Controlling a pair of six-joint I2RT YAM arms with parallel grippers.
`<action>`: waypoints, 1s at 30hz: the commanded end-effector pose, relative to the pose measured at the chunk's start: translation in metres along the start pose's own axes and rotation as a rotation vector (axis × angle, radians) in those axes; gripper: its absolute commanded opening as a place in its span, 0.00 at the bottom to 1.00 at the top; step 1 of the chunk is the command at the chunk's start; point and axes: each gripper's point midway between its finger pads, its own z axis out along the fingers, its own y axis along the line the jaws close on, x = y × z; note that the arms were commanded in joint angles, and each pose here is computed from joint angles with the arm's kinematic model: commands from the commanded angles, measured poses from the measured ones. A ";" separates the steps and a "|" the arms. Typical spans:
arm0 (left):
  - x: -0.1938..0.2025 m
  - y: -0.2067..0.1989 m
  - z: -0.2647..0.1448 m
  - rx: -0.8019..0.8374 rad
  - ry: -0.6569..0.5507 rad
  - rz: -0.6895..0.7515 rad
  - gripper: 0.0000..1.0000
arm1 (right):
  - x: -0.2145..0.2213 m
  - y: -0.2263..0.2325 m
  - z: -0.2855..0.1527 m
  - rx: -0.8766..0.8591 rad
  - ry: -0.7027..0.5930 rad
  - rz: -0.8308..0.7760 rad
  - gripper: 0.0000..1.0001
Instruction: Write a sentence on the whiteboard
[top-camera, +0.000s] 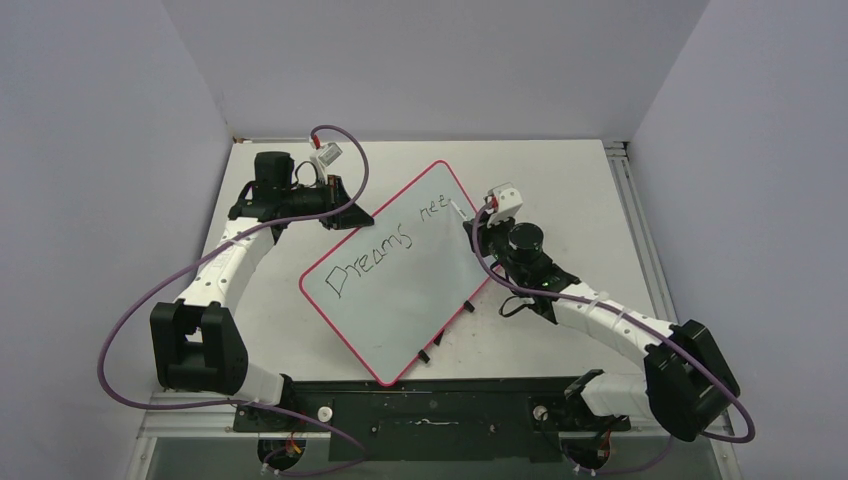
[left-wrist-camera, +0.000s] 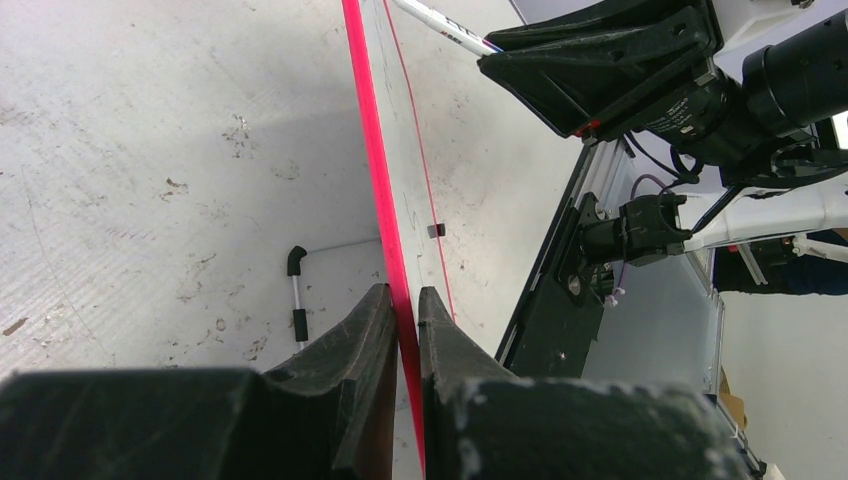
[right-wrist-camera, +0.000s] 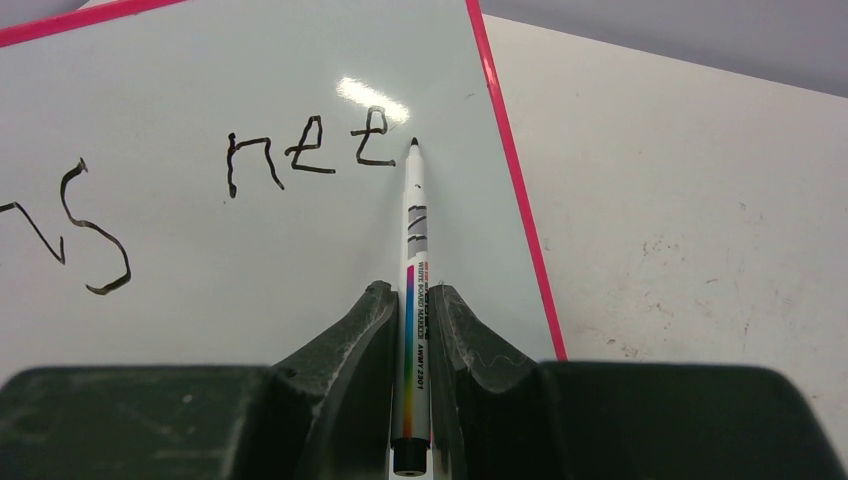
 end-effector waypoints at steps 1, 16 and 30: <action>0.005 -0.007 0.001 0.053 0.015 0.028 0.00 | -0.031 0.000 0.008 -0.004 -0.084 0.004 0.05; 0.005 -0.007 0.001 0.054 0.018 0.029 0.00 | -0.028 0.004 0.015 -0.041 -0.078 -0.014 0.05; 0.005 -0.006 0.001 0.050 0.019 0.027 0.00 | -0.025 0.009 0.008 -0.077 -0.077 -0.029 0.05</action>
